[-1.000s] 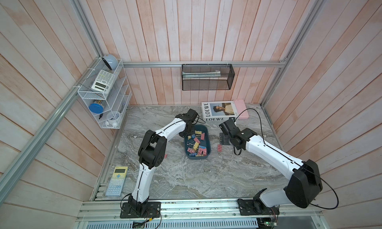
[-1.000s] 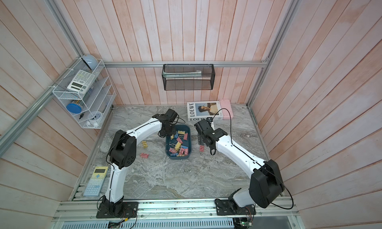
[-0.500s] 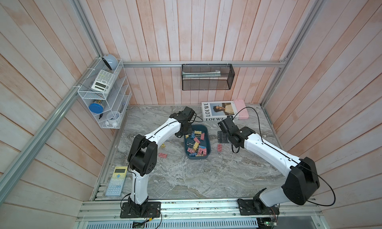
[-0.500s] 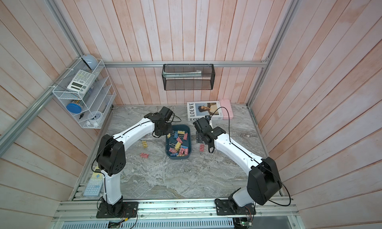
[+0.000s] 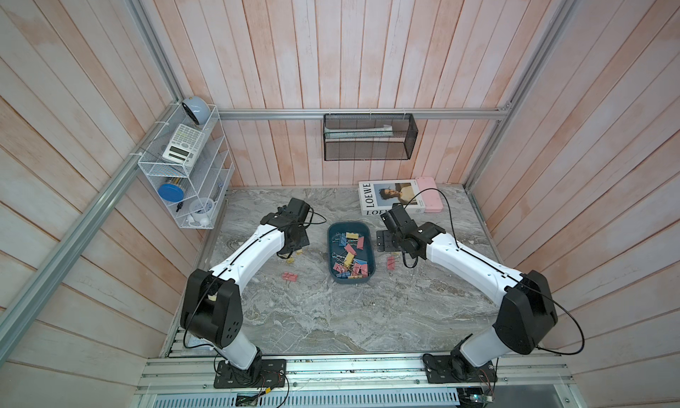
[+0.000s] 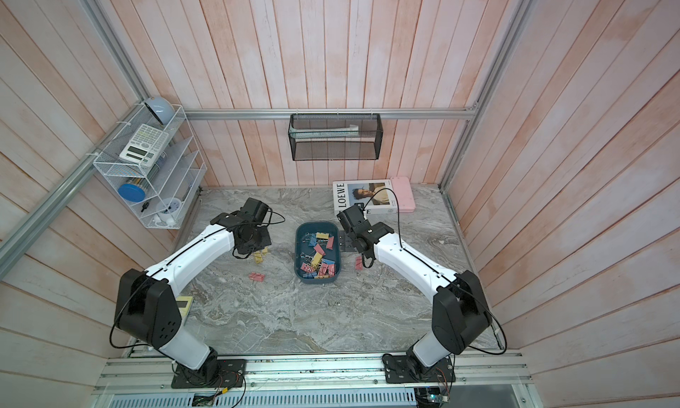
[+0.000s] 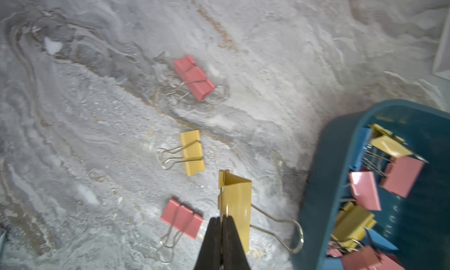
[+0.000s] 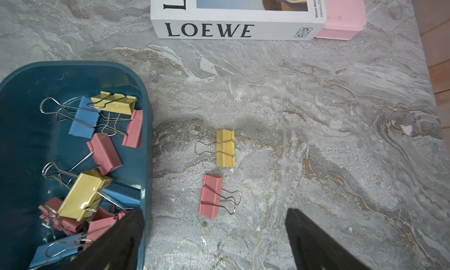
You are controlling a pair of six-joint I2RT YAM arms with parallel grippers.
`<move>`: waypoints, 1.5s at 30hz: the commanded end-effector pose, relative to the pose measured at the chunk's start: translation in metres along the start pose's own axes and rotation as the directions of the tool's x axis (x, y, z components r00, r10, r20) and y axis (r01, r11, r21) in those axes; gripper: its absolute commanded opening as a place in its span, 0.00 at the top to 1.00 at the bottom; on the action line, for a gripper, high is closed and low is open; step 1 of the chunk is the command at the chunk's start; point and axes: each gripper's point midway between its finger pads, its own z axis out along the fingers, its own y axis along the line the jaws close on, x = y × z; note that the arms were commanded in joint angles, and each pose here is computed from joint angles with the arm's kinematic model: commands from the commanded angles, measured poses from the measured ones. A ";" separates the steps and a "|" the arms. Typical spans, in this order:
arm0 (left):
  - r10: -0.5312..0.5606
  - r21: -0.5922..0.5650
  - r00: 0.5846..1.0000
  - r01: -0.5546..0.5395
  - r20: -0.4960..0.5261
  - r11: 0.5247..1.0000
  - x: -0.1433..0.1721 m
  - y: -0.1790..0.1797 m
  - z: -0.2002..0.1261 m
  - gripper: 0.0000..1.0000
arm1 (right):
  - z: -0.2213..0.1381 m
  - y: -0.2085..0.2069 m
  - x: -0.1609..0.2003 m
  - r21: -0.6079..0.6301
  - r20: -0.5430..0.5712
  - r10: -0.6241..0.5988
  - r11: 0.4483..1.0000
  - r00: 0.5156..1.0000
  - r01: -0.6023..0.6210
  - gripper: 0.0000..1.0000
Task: Take out the binder clips from the storage box
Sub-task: Place the binder clip at the center of the board.
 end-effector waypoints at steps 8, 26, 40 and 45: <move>-0.064 -0.116 0.996 0.056 -0.066 0.992 0.061 0.075 0.009 1.00 | 0.002 0.018 -0.010 -0.032 0.006 -0.016 0.999 1.000 0.016 0.02; -0.005 -0.160 0.990 -0.018 -0.143 0.987 0.148 0.077 0.013 1.00 | 0.004 0.033 -0.011 -0.063 -0.006 -0.040 0.997 0.999 0.039 0.02; 0.015 -0.109 0.998 -0.021 -0.055 0.994 0.126 0.055 -0.010 0.22 | 0.009 0.105 0.002 -0.279 -0.036 -0.158 0.950 0.987 0.142 0.12; -0.019 -0.073 1.000 0.020 0.017 0.997 0.095 0.050 -0.034 0.00 | 0.024 0.129 -0.001 -0.301 -0.060 -0.197 0.938 0.979 0.170 0.28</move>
